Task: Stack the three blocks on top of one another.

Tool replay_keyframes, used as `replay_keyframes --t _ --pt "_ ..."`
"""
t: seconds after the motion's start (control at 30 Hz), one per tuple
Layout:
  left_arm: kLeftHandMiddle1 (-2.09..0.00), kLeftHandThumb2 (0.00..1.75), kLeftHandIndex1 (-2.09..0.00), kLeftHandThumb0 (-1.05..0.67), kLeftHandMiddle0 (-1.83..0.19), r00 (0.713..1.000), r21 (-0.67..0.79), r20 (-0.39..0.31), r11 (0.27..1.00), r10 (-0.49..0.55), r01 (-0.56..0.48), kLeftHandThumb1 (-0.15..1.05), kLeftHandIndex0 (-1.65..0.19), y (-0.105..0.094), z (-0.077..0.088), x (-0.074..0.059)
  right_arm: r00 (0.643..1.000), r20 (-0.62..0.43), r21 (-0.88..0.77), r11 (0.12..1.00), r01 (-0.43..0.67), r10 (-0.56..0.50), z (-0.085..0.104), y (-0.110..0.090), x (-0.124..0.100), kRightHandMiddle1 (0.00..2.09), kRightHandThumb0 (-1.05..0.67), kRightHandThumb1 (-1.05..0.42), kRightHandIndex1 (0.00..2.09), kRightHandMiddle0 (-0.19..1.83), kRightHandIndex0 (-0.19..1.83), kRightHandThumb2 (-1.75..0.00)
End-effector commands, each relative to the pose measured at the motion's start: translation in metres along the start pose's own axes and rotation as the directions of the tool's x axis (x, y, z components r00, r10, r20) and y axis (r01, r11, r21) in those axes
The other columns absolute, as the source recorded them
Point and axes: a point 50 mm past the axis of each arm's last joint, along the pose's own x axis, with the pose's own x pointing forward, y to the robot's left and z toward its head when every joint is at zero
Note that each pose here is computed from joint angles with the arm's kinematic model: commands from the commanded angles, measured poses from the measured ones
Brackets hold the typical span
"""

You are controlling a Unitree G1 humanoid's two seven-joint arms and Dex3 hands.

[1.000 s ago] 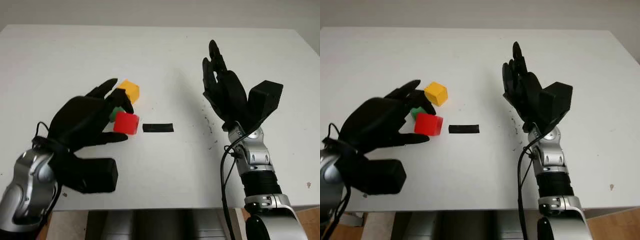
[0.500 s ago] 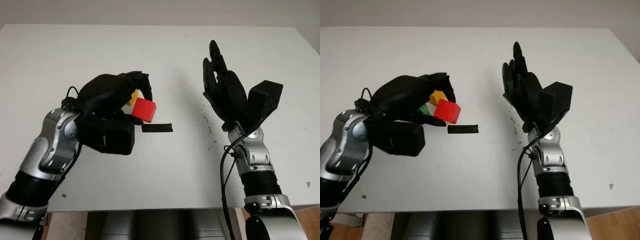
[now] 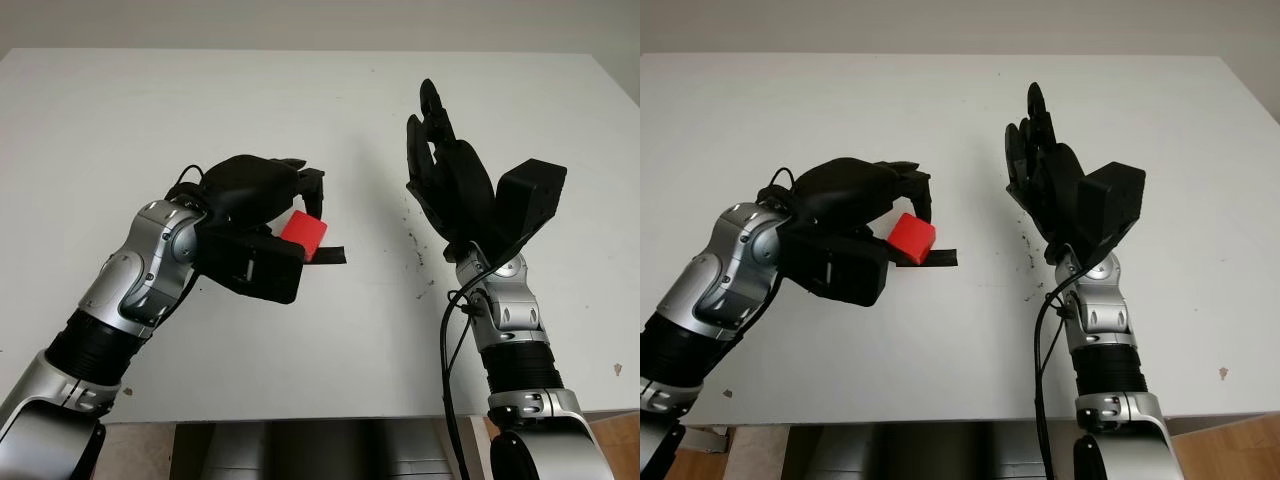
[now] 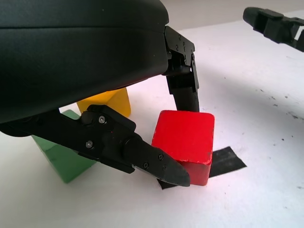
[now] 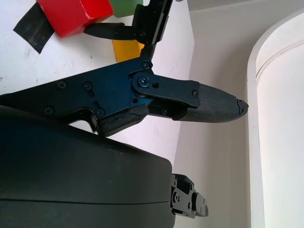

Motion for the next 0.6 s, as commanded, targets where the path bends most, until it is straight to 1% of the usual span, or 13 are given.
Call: replay_keyframes --t 0.0,0.13,0.3,0.57 --pt "-0.05 0.05 -1.71 -0.35 -0.07 1.0 0.014 0.023 1.0 -0.004 0.004 1.0 -0.29 0.0022 0.006 0.0027 1.0 0.02 0.0 1.0 0.001 -0.001 0.0028 0.0009 -0.0017 0.0 -0.77 -1.05 0.0 -0.19 -0.19 -0.62" --pt "-0.05 0.06 -1.66 -0.36 -0.06 0.999 0.045 0.042 0.999 -0.026 0.024 1.01 -0.27 0.0001 0.0093 0.0035 1.0 0.024 0.004 1.0 0.004 -0.004 0.0035 0.0016 -0.0017 0.0 -0.78 -1.05 0.0 -0.19 -0.19 -0.61" --pt "-0.06 0.05 -1.61 -0.36 -0.06 0.998 0.037 0.06 0.999 -0.036 0.034 1.0 -0.26 -0.0022 0.0123 0.004 1.0 0.023 0.006 1.0 0.009 -0.009 0.0038 0.0014 -0.002 0.0 -0.78 -1.05 0.0 -0.19 -0.19 -0.61" --pt "-0.06 0.05 -1.61 -0.33 -0.08 0.998 0.071 0.056 0.997 -0.013 0.009 1.0 -0.28 -0.0071 0.0118 0.0078 1.0 0.024 0.013 1.0 0.014 -0.015 0.0036 0.0009 -0.0026 0.0 -0.76 -1.05 0.0 -0.19 -0.19 -0.6"
